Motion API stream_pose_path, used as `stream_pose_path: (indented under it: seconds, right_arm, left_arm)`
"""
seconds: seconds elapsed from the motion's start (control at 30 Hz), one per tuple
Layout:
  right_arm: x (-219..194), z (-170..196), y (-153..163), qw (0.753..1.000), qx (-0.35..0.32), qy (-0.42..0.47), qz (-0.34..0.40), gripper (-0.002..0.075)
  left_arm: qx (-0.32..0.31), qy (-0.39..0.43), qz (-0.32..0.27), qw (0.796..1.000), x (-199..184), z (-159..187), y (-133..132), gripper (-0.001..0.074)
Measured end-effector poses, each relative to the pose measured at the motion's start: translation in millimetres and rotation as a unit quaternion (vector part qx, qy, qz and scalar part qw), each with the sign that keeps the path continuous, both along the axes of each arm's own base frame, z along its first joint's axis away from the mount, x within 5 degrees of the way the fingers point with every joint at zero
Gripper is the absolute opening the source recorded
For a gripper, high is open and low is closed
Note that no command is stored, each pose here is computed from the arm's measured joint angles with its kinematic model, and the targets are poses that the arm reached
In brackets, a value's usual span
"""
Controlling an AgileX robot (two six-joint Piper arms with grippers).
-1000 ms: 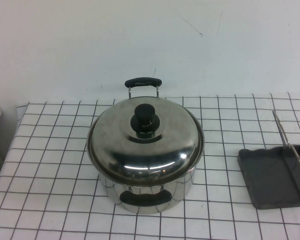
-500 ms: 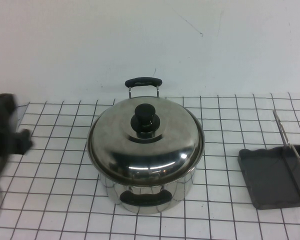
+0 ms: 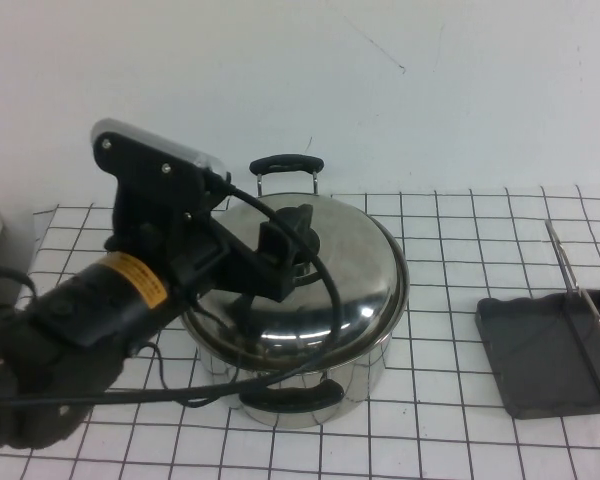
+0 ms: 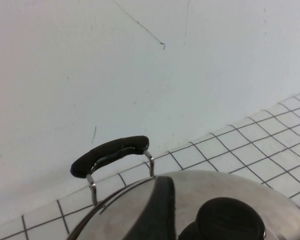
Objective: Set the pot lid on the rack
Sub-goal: Open the pot
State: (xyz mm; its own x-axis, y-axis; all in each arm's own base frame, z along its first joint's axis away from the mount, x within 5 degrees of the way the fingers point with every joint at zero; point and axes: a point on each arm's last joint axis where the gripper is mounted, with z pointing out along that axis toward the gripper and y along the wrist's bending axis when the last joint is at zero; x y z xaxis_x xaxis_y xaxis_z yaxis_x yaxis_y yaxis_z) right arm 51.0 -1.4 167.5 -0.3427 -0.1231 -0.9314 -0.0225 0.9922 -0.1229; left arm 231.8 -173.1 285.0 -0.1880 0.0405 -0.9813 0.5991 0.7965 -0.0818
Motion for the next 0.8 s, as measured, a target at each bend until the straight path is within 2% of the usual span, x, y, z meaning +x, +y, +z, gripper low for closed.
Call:
stream_pose_path:
  seconds: [0.27,0.4,0.67,0.73,0.8]
  right_arm:
    - [0.0,0.0,0.0,1.000,0.000,0.000,0.000,-0.0003]
    - [0.0,0.0,0.1,1.000,0.001,0.000,0.000,-0.0003]
    - [0.0,0.0,0.1,1.000,0.001,0.000,0.000,-0.0003]
    - [0.0,0.0,0.1,1.000,0.001,0.000,0.000,-0.0003]
    - [0.0,0.0,0.1,1.000,0.001,0.000,0.000,-0.0003]
  left_arm:
    - [-0.049,0.000,0.009,0.999,24.7,-33.7,-17.5,0.0692]
    - [-0.062,0.004,0.019,0.998,34.4,-50.0,-22.6,0.0673]
    - [-0.066,0.018,0.012,0.998,52.6,-64.5,-38.2,0.0541]
    - [-0.066,0.021,0.011,0.998,53.5,-66.3,-38.9,0.0482]
    - [-0.067,0.023,0.013,0.997,53.8,-66.1,-39.0,0.0383]
